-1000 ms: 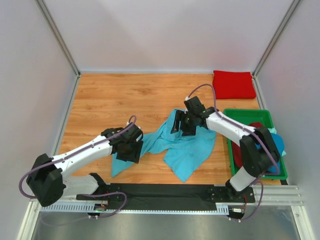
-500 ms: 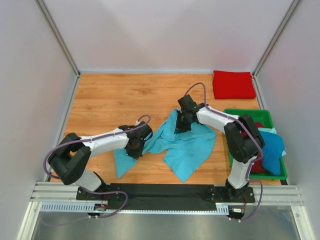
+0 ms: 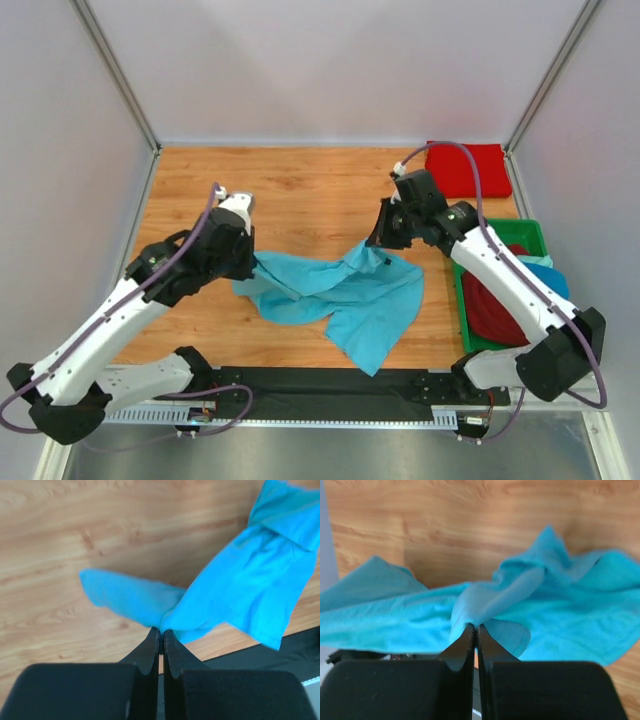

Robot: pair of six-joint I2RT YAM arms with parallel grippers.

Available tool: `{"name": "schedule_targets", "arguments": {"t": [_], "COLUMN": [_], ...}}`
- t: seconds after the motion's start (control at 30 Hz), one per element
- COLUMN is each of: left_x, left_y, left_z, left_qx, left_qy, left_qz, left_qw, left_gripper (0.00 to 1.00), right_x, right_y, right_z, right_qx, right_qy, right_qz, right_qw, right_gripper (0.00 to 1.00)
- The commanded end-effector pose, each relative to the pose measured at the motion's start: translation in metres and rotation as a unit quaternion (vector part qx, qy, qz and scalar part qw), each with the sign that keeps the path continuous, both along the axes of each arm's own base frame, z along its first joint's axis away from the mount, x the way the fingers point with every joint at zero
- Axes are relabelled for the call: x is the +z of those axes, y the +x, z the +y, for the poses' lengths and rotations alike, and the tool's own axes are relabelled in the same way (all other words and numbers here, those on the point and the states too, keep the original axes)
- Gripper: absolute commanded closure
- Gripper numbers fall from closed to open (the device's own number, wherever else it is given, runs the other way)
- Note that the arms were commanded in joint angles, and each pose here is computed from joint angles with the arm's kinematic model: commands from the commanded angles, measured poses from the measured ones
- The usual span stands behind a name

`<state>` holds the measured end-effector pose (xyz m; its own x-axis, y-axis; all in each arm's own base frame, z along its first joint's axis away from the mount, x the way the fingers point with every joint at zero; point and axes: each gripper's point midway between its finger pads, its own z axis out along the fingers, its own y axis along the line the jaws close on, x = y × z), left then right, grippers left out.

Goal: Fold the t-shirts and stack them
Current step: Flatten the tshirt out

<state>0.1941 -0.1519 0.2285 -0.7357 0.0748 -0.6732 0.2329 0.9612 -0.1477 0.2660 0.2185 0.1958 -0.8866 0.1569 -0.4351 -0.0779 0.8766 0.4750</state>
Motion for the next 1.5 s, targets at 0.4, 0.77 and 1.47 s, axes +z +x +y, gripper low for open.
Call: {"name": "schedule_targets", "arguments": {"t": [0.4,0.77,1.47], "left_x": [0.007,-0.096,-0.185], "left_y": [0.154,0.052,0.187], "left_z": [0.075,-0.002,-0.052], "left_qx": [0.152,0.059,0.074], "left_qy": [0.186,-0.078,-0.028], "left_qz": [0.059,0.191,0.262], "left_qw": [0.969,0.977,0.962], "left_gripper": [0.16,0.46,0.42], "right_x": [0.007,-0.090,-0.165], "right_y": [0.156,-0.030,0.110], "right_z": [-0.026,-0.047,-0.129], "right_qx": [-0.052,-0.037,-0.157], "right_qy": [-0.118,-0.053,-0.273], "right_qz": [-0.004,0.102,0.112], "right_qw": [0.992,0.993,0.943], "right_gripper": [0.27,0.53,0.56]}}
